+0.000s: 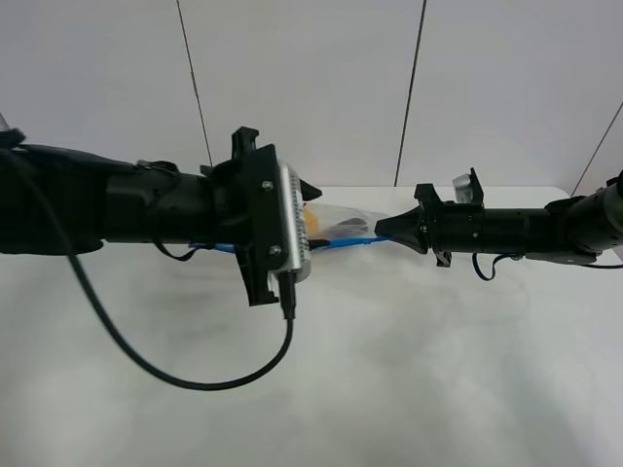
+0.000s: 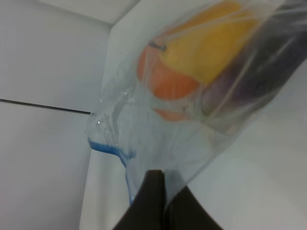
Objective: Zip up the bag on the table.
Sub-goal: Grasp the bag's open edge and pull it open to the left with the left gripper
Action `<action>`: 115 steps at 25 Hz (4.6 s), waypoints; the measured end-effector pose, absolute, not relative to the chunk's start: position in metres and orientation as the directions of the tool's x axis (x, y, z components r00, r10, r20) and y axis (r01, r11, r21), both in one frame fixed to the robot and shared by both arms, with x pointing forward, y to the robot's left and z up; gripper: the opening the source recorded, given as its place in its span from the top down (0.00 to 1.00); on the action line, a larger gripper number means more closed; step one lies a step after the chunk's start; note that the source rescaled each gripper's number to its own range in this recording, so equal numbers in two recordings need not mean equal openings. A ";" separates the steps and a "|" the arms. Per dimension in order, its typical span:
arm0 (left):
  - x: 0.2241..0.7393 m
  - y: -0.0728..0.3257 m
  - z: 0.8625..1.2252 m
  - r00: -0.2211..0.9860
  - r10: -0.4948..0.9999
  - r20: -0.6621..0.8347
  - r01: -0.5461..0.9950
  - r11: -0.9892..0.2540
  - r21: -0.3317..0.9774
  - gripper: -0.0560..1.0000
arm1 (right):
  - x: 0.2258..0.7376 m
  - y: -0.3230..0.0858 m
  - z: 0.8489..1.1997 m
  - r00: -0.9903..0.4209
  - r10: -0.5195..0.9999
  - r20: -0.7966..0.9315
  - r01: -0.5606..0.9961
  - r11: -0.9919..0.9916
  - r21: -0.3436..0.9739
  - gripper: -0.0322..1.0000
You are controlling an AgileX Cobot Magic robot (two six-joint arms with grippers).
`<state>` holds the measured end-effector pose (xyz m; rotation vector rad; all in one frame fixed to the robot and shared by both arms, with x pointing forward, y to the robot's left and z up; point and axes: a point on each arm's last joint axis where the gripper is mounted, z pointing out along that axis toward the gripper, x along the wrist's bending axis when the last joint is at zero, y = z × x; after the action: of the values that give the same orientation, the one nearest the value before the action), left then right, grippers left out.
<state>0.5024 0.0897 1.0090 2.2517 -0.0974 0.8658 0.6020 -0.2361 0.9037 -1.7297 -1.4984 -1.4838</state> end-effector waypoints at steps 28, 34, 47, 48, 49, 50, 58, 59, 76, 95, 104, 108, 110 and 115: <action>0.571 0.025 0.931 0.809 0.089 0.580 -0.284 -0.805 0.521 0.09 | 0.602 -0.236 0.904 -0.145 0.447 0.882 0.887 -0.337 0.317 0.97; 0.584 0.019 0.927 0.794 0.102 0.600 -0.276 -0.819 0.504 0.09 | 0.602 -0.236 0.904 -0.145 0.447 0.882 0.887 -0.337 0.317 0.97; 0.591 0.015 0.924 0.786 0.109 0.609 -0.272 -0.823 0.498 0.38 | 0.602 -0.236 0.904 -0.145 0.447 0.882 0.887 -0.337 0.317 0.97; 0.591 0.015 0.924 0.785 0.109 0.609 -0.271 -0.824 0.497 0.45 | 0.602 -0.236 0.904 -0.145 0.448 0.882 0.887 -0.337 0.317 0.97; 0.591 0.015 0.925 0.784 0.110 0.611 -0.271 -0.825 0.496 0.53 | 0.602 -0.236 0.904 -0.145 0.449 0.882 0.887 -0.336 0.317 0.97; 0.592 0.016 0.925 0.784 0.111 0.611 -0.269 -0.826 0.495 0.59 | 0.602 -0.236 0.903 -0.143 0.450 0.882 0.887 -0.336 0.316 0.97; 0.592 0.016 0.925 0.784 0.111 0.611 -0.270 -0.826 0.495 0.94 | 0.603 -0.236 0.902 -0.138 0.452 0.881 0.886 -0.341 0.314 0.97; 0.592 0.016 0.925 0.784 0.111 0.611 -0.269 -0.826 0.495 0.94 | 0.603 -0.236 0.902 -0.138 0.452 0.881 0.886 -0.341 0.314 0.97; 0.599 0.030 0.922 0.721 0.149 0.677 -0.147 -0.922 0.359 0.95 | 0.603 -0.235 0.901 -0.133 0.463 0.876 0.885 -0.344 0.315 0.97; 0.632 0.104 0.926 0.566 0.238 0.789 0.232 -0.965 0.124 0.95 | 0.602 -0.241 0.899 -0.143 0.493 0.858 0.889 -0.317 0.331 0.97; 0.647 0.142 0.927 0.536 0.260 0.803 0.332 -0.940 0.083 0.95 | 0.602 -0.246 0.898 -0.146 0.503 0.852 0.889 -0.311 0.336 0.97; 0.648 0.144 0.927 0.544 0.237 0.805 0.324 -0.944 0.060 0.95 | 0.602 -0.246 0.898 -0.146 0.504 0.851 0.889 -0.311 0.337 0.97; 0.649 0.146 0.927 0.544 0.237 0.805 0.327 -0.943 0.057 0.95 | 0.602 -0.246 0.898 -0.146 0.505 0.851 0.889 -0.310 0.337 0.97; 0.652 0.156 0.927 0.543 0.236 0.806 0.340 -0.939 0.045 0.95 | 0.601 -0.246 0.898 -0.148 0.505 0.851 0.890 -0.307 0.337 0.97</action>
<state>0.6521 0.1557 0.9270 2.8605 0.5363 1.4648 0.6014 -0.2456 0.8975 -1.7589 -1.5693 -1.4429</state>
